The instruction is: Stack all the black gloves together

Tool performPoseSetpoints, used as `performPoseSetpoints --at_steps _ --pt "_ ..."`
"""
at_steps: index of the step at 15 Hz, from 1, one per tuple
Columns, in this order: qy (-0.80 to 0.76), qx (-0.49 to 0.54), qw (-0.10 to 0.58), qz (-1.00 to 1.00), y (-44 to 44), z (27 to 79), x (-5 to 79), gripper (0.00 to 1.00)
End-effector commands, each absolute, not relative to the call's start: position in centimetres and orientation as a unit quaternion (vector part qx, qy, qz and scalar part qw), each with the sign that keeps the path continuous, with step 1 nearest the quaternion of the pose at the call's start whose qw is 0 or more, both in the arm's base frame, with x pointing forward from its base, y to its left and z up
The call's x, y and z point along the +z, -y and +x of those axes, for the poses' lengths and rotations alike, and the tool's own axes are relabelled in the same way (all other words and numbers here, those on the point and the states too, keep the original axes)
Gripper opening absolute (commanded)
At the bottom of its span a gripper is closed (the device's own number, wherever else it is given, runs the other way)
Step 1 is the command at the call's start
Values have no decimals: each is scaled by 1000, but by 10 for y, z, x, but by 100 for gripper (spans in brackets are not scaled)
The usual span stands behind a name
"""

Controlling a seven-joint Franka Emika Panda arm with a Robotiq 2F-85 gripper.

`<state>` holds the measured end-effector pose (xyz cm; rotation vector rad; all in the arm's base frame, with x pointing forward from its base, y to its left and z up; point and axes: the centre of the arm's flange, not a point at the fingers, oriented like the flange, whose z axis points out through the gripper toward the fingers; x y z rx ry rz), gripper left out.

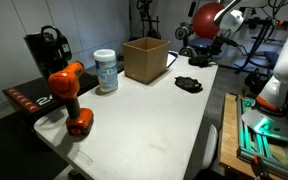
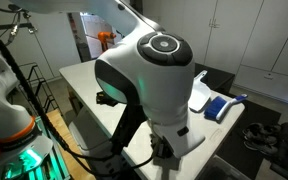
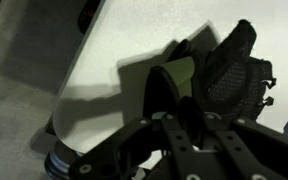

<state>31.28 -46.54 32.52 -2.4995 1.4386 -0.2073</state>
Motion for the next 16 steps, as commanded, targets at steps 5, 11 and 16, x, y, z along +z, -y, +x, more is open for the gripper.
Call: performPoseSetpoints --at_steps 5,11,16 --pt "-471 -70 73 -876 483 319 360 81" --pt "-362 -82 21 -928 461 342 389 100" --pt "-373 -80 29 -924 466 349 392 100"
